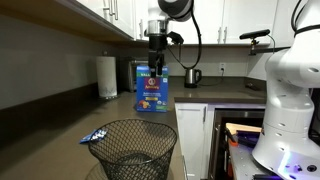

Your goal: Get the blue item on the table and place it in the blue box

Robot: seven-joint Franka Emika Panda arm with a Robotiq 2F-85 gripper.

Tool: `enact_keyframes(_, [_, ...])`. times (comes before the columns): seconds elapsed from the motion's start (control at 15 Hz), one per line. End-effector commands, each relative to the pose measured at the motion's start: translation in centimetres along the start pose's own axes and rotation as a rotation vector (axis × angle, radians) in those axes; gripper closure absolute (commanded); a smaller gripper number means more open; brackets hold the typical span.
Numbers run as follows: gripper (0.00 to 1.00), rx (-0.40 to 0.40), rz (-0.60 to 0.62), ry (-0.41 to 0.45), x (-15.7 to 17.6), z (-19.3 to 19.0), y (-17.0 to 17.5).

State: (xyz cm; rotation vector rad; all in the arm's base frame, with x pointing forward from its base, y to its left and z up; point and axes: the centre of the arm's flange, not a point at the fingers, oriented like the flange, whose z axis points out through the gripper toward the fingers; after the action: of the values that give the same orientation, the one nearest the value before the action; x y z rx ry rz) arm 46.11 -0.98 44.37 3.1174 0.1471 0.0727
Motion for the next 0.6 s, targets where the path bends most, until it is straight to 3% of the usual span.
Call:
enact_keyframes(0.0, [0.0,0.0,-0.051,0.007,4.7,0.9,-0.7])
enact_keyframes(0.2, [0.0,0.005,-0.081,0.031,6.8,2.0,-2.0])
enact_keyframes(0.27, [0.0,-0.01,-0.042,0.018,4.6,1.6,-1.7])
enact_keyframes(0.53, [0.0,-0.01,-0.045,0.01,5.1,2.1,-1.8])
